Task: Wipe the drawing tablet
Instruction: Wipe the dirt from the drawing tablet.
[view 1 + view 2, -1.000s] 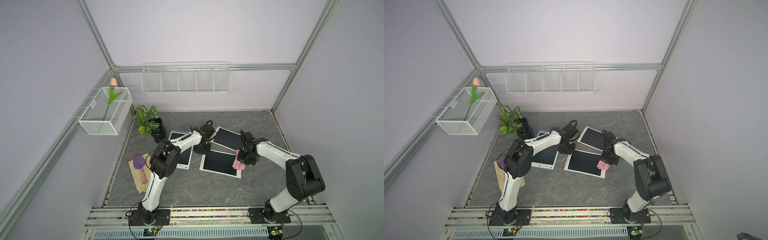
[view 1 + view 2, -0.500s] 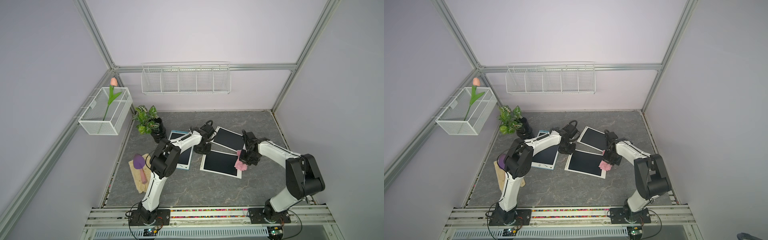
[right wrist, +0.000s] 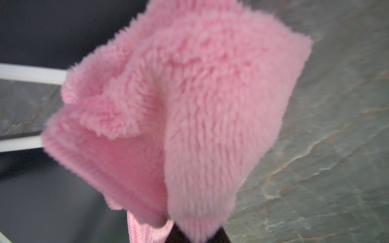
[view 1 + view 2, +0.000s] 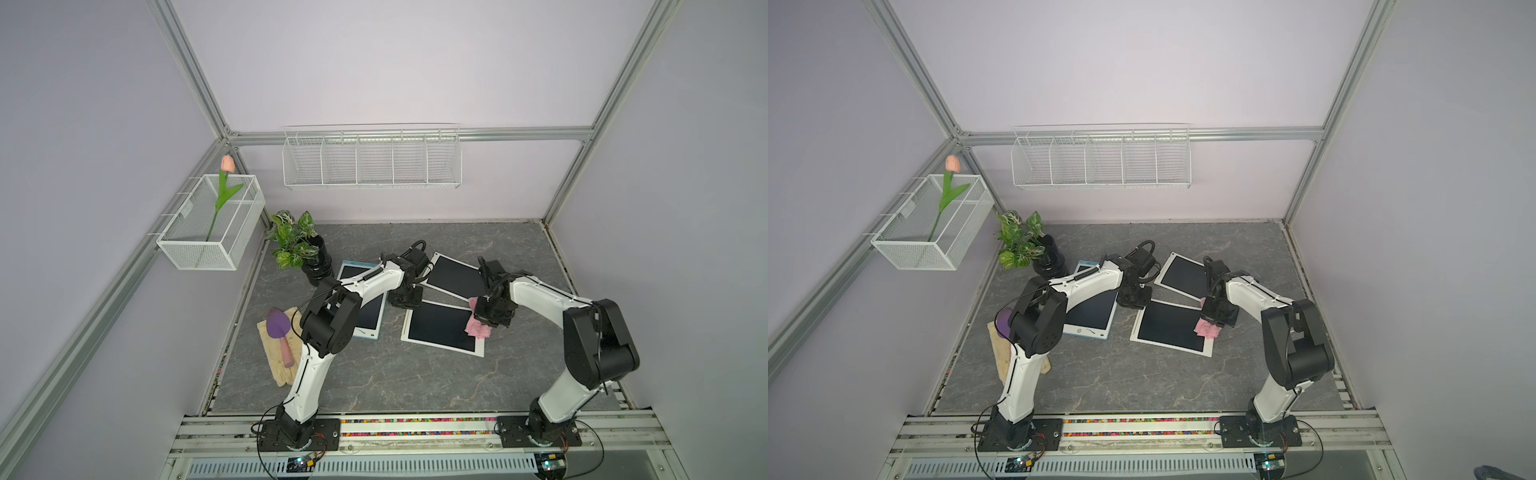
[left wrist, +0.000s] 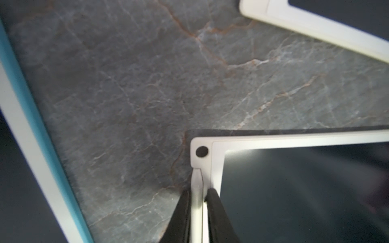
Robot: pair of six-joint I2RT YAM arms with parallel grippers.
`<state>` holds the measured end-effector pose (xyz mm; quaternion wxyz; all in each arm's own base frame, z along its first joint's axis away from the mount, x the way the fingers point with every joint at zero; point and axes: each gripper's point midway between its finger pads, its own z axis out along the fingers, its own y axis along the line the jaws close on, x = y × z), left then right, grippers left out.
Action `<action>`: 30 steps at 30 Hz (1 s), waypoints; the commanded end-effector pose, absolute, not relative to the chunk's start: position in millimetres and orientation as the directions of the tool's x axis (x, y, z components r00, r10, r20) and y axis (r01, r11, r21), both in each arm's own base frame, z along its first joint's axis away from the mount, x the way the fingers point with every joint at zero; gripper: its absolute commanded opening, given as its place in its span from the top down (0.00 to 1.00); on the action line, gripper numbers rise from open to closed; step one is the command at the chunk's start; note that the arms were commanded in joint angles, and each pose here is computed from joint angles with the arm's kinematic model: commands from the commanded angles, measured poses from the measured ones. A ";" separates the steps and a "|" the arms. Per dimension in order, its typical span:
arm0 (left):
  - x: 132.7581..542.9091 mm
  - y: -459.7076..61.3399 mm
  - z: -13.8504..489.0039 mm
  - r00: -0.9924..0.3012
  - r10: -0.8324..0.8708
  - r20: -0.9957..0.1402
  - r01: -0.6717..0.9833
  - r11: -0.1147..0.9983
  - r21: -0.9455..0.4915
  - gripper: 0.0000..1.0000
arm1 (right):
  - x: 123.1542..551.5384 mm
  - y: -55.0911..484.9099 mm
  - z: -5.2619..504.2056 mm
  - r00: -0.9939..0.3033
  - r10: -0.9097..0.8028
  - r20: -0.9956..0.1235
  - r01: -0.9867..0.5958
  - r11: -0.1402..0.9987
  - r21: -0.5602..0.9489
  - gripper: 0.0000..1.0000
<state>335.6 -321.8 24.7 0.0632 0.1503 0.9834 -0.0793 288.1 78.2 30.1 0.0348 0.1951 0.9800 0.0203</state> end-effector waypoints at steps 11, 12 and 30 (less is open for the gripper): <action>308.5 -297.3 -27.3 -0.955 0.295 0.016 0.294 0.954 -0.053 0.82 | 282.9 102.2 30.0 -0.948 0.312 -0.056 0.312 0.950 0.012 0.94; 308.4 -297.6 -27.1 -0.955 0.295 0.015 0.294 0.954 -0.054 0.82 | 279.3 90.3 29.1 -0.944 0.327 -0.049 0.327 0.945 0.002 0.93; 307.7 -296.3 -28.6 -0.956 0.293 0.018 0.292 0.955 -0.053 0.82 | 275.0 78.2 28.1 -0.950 0.310 -0.035 0.311 0.949 -0.044 0.93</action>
